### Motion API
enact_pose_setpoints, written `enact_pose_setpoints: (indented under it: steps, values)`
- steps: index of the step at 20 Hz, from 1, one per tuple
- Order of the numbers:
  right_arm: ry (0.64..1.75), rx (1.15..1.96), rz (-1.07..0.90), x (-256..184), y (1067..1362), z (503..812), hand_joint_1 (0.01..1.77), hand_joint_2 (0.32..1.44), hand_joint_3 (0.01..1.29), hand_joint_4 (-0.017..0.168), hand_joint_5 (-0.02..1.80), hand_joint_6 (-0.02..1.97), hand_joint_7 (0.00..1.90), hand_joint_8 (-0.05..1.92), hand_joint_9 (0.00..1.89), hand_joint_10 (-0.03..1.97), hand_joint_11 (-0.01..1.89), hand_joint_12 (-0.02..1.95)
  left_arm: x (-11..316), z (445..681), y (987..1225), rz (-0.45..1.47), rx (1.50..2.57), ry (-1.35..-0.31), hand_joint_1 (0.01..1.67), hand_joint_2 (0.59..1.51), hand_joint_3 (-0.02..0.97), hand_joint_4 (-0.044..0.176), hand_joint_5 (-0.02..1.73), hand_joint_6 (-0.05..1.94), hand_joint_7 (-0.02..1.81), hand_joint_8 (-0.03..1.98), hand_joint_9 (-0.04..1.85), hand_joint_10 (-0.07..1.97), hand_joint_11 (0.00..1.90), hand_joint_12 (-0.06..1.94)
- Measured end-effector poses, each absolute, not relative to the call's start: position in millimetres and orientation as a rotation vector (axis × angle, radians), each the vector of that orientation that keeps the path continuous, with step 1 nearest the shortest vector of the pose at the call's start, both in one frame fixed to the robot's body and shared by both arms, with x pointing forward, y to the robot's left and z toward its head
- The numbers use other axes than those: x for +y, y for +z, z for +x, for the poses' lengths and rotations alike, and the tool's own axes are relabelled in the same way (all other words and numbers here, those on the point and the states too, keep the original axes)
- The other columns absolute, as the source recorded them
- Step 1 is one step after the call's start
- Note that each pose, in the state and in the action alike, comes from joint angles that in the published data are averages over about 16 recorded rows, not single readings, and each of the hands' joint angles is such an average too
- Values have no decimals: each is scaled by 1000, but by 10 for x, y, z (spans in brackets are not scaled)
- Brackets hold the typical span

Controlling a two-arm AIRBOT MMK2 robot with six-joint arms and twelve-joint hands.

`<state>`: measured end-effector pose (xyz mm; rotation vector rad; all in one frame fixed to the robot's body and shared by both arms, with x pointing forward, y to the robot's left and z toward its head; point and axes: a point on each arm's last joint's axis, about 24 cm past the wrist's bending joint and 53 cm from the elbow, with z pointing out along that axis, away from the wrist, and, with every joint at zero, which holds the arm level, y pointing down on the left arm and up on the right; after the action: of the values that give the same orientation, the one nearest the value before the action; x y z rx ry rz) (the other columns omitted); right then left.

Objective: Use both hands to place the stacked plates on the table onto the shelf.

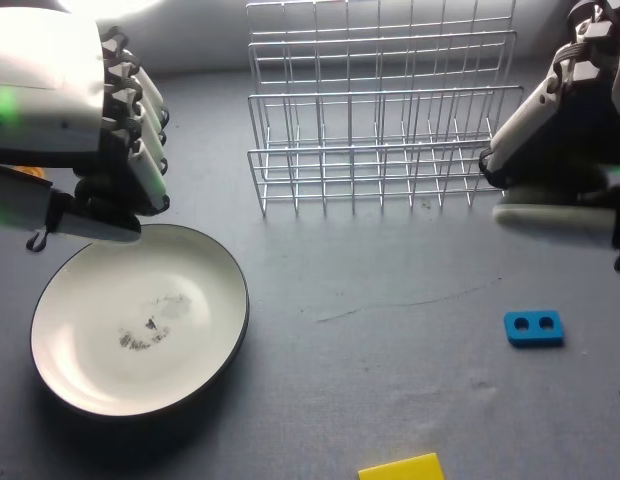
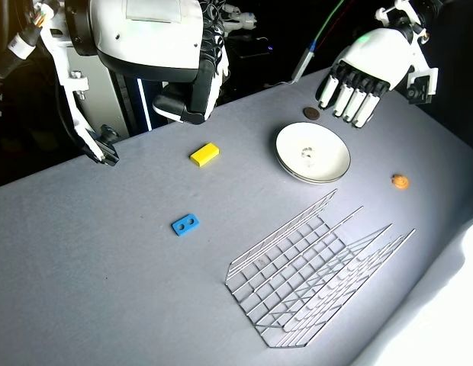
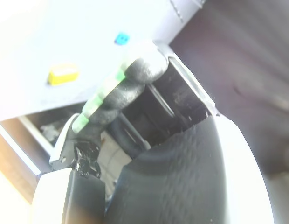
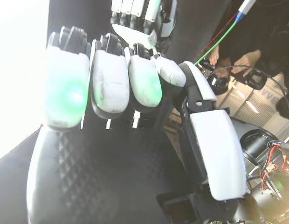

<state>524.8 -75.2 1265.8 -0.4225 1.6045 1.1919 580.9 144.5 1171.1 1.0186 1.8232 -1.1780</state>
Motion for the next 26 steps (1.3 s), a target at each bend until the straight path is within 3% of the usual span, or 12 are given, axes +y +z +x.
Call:
enact_pose_setpoints:
  steps: [8, 10, 12, 22, 26]
  values:
    - [1198, 1614, -427, -752, 12638, 5247, 236, 1194, 35, 7, 224, 349, 306, 324, 330, 336, 356, 412, 1579, 5724, 11556, 1104, 1857, -1152, 61, 1125, 55, 7, 161, 305, 167, 309, 155, 292, 138, 290]
    - [1202, 1627, -432, -744, 12611, 5247, 254, 1173, 29, -1, 116, 171, 168, 149, 183, 157, 200, 242, 1664, 5699, 11476, 1138, 1877, -1134, 25, 1104, 49, -6, 62, 127, 65, 128, 57, 113, 51, 110]
    - [1201, 1647, -438, -729, 12566, 5251, 297, 1169, 15, 1, 44, 48, 61, 32, 67, 35, 77, 133, 1755, 5668, 11391, 1175, 1898, -1116, 19, 1107, 30, -4, 12, 4, 14, 4, 14, 5, 14, -3]
    - [1137, 1788, -439, -644, 12224, 5400, 883, 1028, 14, 1, 10, 20, 12, 13, 13, 7, 21, 362, 2330, 5564, 10931, 1274, 2049, -1023, 18, 1114, 27, -4, 17, -16, 18, -13, 21, 3, 12, -17]
    - [1101, 1825, -434, -580, 12119, 5478, 1039, 988, 14, 1, 11, 20, 12, 13, 14, 7, 22, 486, 2507, 5544, 10762, 1270, 2113, -1005, 18, 1116, 25, -2, 19, -16, 16, -13, 21, 3, 13, -17]
